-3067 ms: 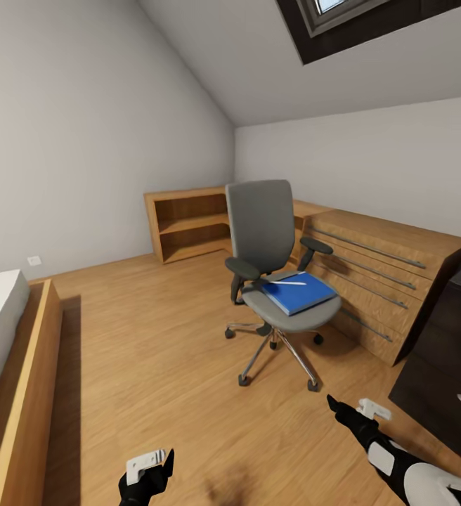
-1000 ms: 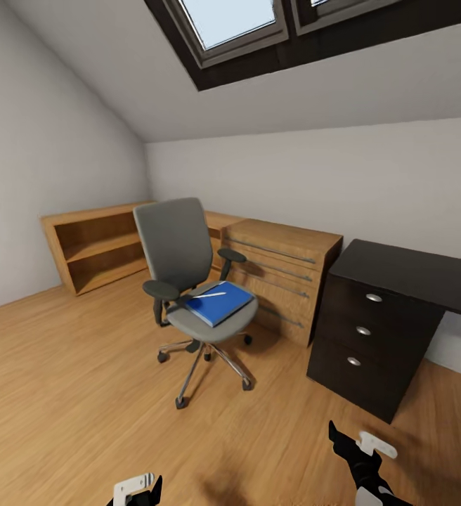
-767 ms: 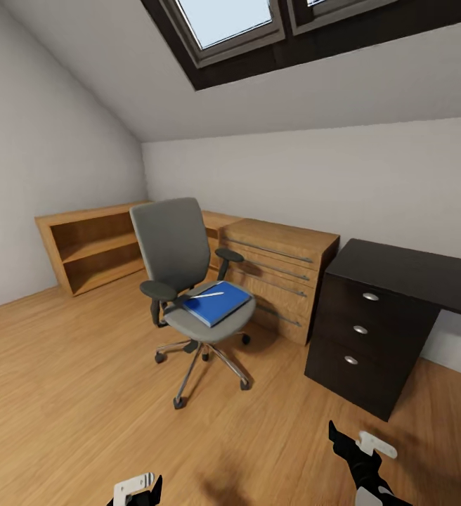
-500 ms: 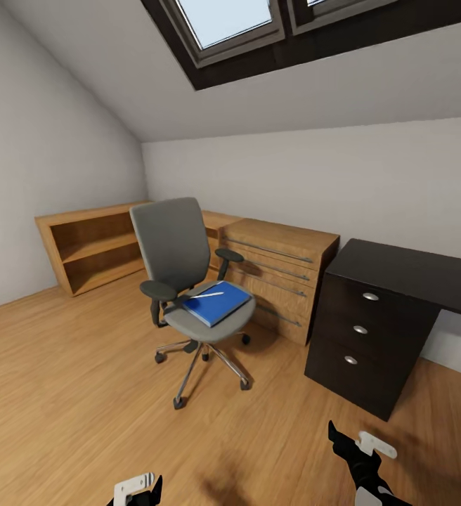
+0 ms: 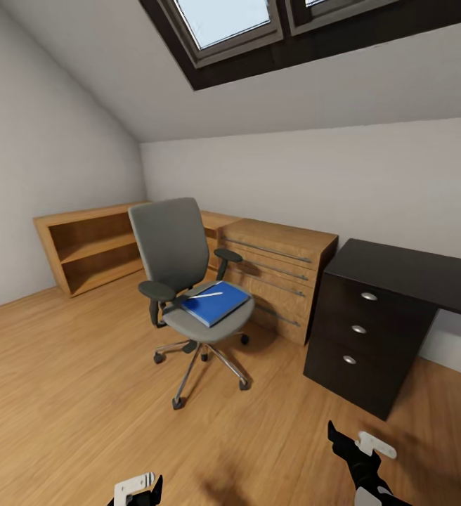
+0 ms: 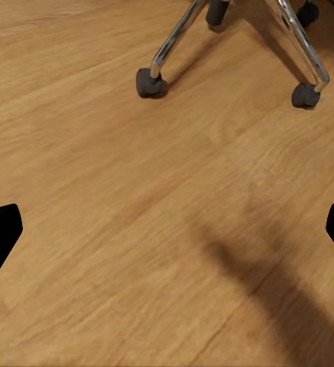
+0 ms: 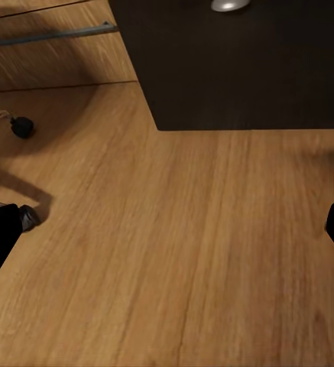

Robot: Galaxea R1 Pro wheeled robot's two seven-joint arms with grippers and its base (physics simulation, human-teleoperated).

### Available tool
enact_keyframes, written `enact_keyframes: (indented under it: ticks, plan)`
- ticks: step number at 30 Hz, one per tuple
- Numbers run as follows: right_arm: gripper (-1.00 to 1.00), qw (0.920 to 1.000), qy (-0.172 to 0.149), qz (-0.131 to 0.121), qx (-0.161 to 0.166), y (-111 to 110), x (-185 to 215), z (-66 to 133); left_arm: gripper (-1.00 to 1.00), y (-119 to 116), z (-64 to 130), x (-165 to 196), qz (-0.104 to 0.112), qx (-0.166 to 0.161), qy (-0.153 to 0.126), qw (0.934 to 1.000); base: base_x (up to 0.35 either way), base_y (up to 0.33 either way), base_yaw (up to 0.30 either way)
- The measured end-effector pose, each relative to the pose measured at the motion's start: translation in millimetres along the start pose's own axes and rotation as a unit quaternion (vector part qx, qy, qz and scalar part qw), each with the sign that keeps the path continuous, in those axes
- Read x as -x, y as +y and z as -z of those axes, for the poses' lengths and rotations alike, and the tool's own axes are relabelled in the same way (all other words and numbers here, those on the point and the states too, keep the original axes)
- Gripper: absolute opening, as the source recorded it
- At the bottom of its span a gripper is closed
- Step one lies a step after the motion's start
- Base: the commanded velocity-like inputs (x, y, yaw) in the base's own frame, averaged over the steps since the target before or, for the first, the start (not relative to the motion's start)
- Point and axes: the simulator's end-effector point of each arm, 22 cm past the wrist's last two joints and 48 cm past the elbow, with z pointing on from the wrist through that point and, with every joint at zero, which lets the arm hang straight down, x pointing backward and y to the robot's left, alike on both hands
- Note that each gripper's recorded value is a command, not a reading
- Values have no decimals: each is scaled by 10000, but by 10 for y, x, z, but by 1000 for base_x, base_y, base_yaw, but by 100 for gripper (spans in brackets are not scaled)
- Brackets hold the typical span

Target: In the bedroom, organize the workspace by keeping the computer under the desk, ensuring the monitor is on the desk, placing the keyboard on the desk next to the monitor, placing the mouse on the desk next to the keyboard, moving the folder from the swivel chair onto the desk next to the mouse, stacking the notebook on top of the folder with the pen on top of the notebook, and positioning the swivel chair next to the desk.

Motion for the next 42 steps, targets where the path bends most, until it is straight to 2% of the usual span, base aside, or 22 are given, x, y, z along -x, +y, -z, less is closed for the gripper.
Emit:
enact_keyframes:
  ticks: [14, 42]
  plan:
    - [100, 9999, 3, -68, 85, 147, -25, 23, 100, -10, 3, 36, 0, -11, -38, 10000, 0, 0, -188]
    - [100, 9999, -40, -81, 118, 183, 20, 33, 100, -24, 7, 85, 1, -26, -92, 10000, 0, 0, -233]
